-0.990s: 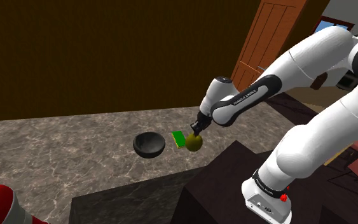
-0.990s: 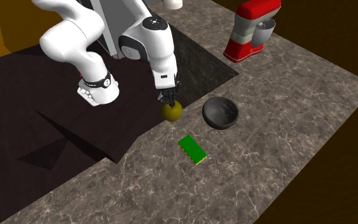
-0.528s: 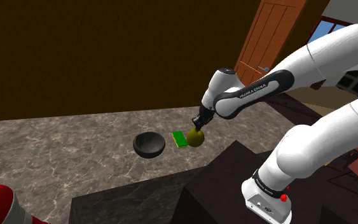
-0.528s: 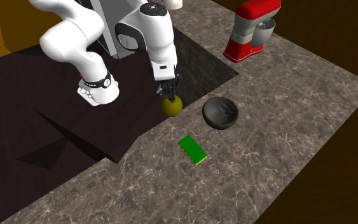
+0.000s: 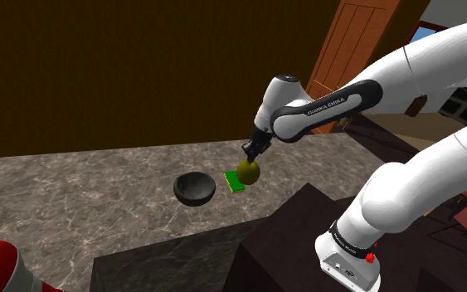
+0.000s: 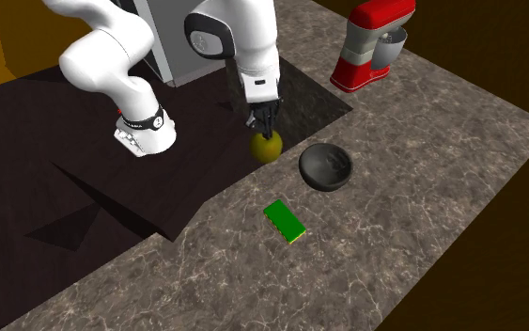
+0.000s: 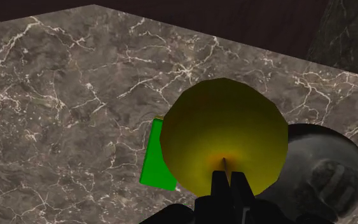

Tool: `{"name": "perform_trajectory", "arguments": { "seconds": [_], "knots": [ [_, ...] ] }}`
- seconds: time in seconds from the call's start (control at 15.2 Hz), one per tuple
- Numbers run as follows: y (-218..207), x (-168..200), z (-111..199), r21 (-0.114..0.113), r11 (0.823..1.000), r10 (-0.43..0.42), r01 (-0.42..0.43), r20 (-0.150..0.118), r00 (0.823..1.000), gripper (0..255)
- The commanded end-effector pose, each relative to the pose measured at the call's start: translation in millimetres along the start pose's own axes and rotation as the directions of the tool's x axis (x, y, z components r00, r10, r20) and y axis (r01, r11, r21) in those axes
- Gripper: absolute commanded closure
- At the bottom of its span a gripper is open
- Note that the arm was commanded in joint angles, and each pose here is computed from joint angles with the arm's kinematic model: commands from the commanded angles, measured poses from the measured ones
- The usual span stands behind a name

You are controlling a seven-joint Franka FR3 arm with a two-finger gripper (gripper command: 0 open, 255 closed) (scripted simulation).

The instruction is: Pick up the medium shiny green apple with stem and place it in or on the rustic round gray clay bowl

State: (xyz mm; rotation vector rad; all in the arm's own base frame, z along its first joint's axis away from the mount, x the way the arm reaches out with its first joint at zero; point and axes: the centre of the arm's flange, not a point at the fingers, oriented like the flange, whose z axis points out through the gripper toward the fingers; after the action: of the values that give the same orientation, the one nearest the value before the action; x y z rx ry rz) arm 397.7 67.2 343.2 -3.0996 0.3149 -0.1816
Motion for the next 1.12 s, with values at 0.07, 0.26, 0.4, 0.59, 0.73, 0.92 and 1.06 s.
{"name": "perform_trajectory", "arguments": {
  "seconds": [0.07,0.26,0.4,0.59,0.73,0.92,1.06],
  "knots": [
    [-29.2,21.9,-6.6,0.000,1.000,0.001,-0.001,0.000,1.000,255],
    [-59.9,45.9,-13.6,0.000,1.000,0.001,-0.001,0.000,1.000,255],
    [-80.4,61.9,-18.3,0.000,1.000,0.001,-0.001,0.000,1.000,255],
    [-111.2,85.8,-25.3,0.000,1.000,0.001,-0.001,0.000,1.000,255],
    [-131.7,101.8,-30.0,0.000,1.000,0.001,-0.001,0.000,1.000,255],
    [-162.4,125.7,-37.0,0.000,1.000,0.001,-0.001,0.000,1.000,255],
    [-169.9,131.1,-33.5,0.000,1.000,0.001,-0.001,0.000,1.000,255]
  ]
}}
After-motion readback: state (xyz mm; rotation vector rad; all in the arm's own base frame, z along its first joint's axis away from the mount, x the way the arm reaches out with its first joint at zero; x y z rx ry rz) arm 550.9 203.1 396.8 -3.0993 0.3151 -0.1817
